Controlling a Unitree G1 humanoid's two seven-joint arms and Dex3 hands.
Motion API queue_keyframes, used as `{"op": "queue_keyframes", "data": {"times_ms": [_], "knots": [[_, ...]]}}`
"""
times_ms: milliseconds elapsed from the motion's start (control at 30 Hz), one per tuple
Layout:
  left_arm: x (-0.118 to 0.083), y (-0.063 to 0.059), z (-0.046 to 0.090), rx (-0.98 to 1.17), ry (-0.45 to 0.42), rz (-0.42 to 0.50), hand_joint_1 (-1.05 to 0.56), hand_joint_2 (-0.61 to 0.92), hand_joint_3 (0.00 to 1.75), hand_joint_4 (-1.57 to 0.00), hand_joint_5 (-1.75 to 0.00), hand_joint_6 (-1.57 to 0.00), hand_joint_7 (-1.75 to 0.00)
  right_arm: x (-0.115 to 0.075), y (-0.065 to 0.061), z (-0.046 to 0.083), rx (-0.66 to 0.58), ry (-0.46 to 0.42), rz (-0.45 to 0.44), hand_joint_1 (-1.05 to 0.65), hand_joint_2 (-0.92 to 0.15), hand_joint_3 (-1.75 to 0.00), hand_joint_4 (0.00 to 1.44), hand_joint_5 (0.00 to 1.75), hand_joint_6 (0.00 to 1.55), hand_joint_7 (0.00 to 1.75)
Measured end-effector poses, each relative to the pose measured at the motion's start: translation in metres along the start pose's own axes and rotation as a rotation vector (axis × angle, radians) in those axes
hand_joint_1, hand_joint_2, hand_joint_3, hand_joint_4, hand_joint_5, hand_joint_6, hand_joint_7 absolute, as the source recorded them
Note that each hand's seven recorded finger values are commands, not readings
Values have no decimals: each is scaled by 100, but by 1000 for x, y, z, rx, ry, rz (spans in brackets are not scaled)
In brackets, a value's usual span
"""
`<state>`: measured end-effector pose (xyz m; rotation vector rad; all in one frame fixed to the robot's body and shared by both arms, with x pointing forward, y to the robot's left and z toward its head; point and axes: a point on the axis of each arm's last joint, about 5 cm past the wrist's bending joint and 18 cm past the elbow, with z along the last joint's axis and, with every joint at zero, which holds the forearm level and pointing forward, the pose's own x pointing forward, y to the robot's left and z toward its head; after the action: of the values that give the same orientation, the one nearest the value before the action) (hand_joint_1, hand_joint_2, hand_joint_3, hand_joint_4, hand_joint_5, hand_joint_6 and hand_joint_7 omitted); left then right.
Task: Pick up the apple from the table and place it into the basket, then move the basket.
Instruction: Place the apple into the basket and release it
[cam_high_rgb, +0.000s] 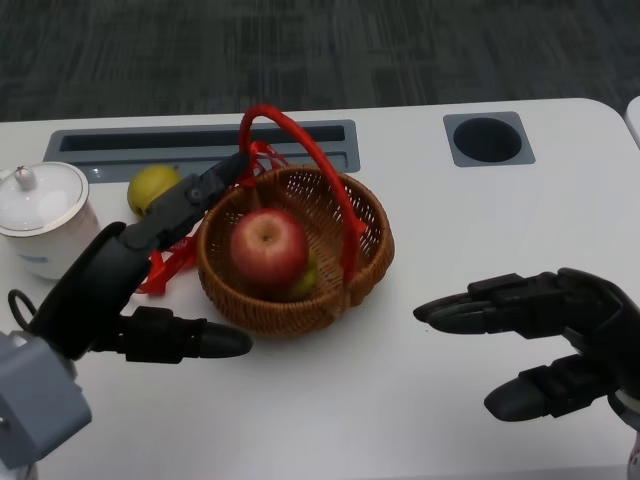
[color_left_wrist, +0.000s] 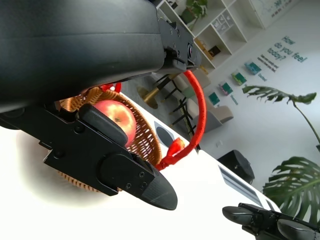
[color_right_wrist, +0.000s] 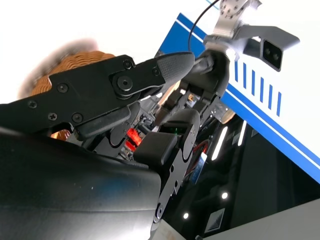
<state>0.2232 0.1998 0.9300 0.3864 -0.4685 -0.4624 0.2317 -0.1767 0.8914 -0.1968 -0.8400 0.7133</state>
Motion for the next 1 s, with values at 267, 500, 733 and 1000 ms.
{"op": "queue_keyframes", "data": {"times_ms": [267,500,733,1000], "knots": [[-9,5,-1,-15,-2,23,-67,77,0,-33,-5,-31,-4,7,-9,-8,-23,20,-9,-43,-92,-1,93,1,84,0],[-8,4,2,-17,-20,-2,-65,76,0,-42,-4,-39,-3,8,-5,-9,-18,19,-1,-45,-92,-3,92,0,83,0],[-20,8,8,-21,-18,-23,-63,77,0,-51,-5,-47,-4,14,-10,-11,-39,17,26,-44,-92,-4,89,0,80,0],[-46,11,15,-28,-24,21,-59,76,0,-54,-3,-51,-2,27,-22,-20,-61,70,67,-53,-92,-4,82,0,75,0]]}}
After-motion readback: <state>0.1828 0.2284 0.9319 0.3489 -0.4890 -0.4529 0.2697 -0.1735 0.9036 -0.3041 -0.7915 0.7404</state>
